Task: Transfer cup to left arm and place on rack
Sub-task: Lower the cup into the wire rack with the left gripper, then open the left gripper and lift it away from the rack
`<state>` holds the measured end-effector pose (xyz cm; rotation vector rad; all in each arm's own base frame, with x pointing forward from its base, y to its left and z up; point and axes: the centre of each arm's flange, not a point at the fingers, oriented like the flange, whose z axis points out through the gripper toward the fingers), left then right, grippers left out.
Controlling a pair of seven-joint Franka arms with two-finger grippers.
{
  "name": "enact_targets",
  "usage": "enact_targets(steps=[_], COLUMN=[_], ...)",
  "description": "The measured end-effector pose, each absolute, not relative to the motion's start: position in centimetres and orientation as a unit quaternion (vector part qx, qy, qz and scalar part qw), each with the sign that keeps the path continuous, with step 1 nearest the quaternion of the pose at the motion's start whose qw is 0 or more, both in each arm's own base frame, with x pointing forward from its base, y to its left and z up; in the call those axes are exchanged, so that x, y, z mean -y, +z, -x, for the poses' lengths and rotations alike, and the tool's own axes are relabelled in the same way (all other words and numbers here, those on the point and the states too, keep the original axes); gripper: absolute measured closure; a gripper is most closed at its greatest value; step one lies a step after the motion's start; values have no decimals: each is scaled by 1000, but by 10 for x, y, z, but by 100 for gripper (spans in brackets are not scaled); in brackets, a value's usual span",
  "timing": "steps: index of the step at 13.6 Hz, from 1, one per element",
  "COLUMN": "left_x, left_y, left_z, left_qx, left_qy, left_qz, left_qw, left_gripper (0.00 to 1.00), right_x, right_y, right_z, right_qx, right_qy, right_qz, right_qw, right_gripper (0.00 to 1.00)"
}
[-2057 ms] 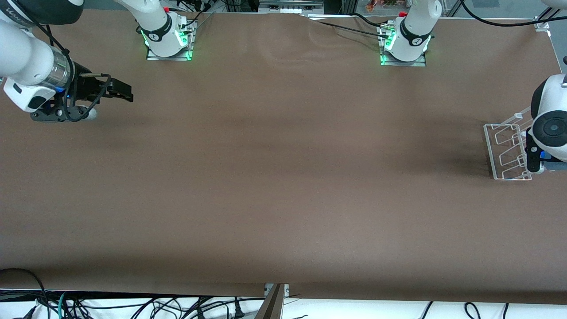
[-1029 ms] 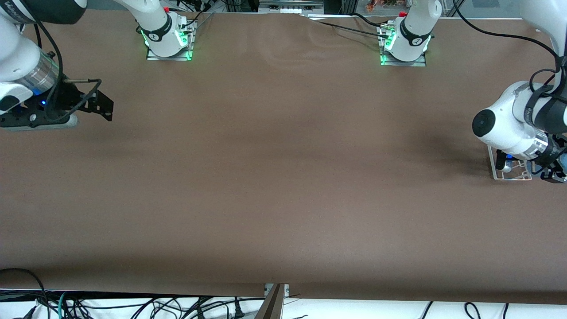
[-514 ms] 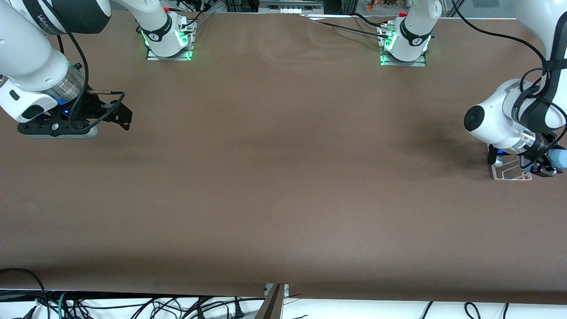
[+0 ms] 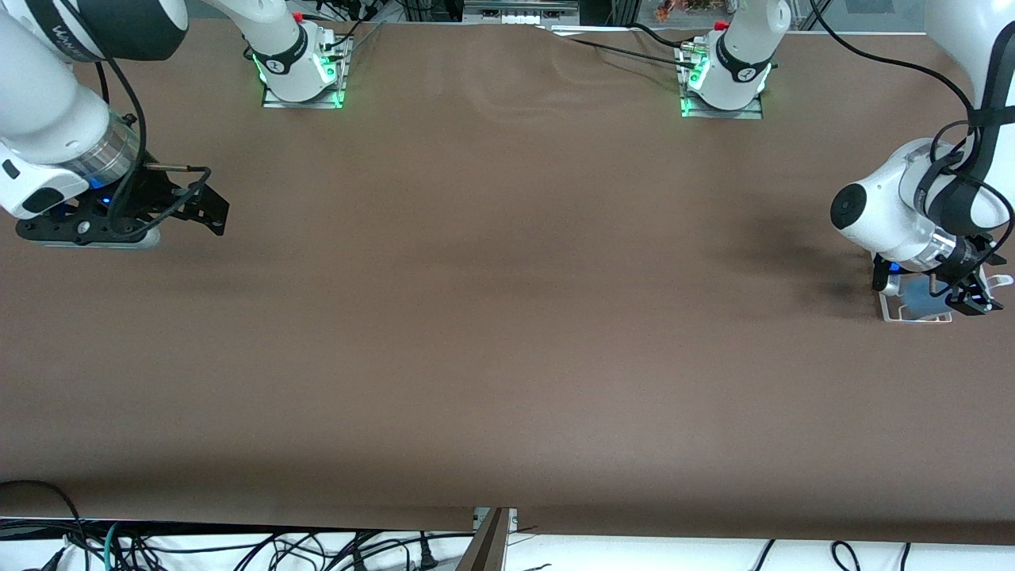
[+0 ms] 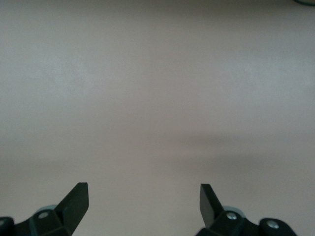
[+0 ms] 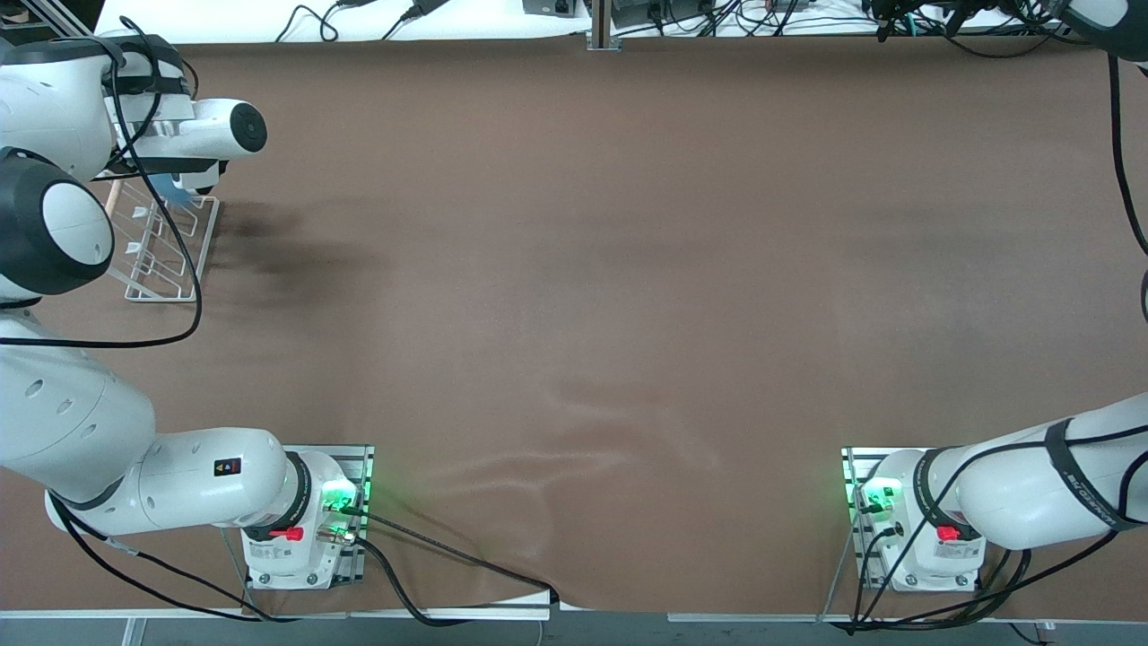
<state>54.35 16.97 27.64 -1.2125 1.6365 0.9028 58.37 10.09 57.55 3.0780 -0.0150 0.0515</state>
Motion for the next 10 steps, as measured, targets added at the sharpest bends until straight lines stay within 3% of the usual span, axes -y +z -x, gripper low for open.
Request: enact_targets(steps=[5,10], left_x=[-166,-154], left_y=[311,429], left_z=[-552,-573], left_qx=[-631,-493], left_qy=[336,193], left_qz=[534,762], left_qw=[451,373], left_gripper=[0,0], right_x=[-85,-92], right_y=[573,572], right_z=[-587,-586], right_qx=[17,13], right_qy=[13,8], right_qz=[-999,-1000], right_qw=[23,21], right_gripper=[0,0])
